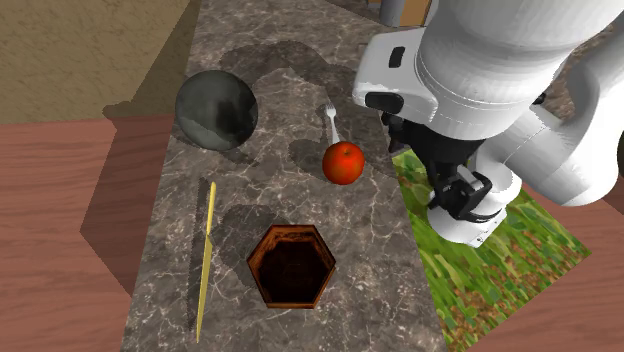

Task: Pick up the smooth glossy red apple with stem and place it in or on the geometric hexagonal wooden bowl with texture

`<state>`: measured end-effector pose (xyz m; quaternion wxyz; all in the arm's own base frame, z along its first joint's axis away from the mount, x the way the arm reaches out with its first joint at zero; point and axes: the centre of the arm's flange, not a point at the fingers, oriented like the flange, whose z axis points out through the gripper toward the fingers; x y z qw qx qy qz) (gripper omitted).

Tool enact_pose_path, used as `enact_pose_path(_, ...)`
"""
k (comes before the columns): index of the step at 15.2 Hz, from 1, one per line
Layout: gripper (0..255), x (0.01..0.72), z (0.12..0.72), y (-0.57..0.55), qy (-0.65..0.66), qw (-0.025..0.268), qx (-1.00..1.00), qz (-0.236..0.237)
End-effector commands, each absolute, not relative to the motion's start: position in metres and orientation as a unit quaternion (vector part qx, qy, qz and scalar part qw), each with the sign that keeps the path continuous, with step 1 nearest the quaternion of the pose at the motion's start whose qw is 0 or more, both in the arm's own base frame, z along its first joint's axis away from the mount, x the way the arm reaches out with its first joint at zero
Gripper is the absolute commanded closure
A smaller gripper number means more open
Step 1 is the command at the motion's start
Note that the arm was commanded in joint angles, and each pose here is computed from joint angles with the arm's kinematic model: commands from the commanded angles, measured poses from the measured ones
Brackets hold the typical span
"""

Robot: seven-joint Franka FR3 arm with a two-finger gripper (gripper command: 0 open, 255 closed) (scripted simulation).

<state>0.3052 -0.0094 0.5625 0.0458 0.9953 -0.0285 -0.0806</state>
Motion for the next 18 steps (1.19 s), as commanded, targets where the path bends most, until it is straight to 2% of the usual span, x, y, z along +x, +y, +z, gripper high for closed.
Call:
enact_pose_path(1, 0, 0.305, 0.562, -0.009, -0.028, 0.046, 0.995, -0.081)
enact_pose_path(18, 0, 0.237, 0.437, -0.17, -0.021, 0.099, 0.995, 0.002)
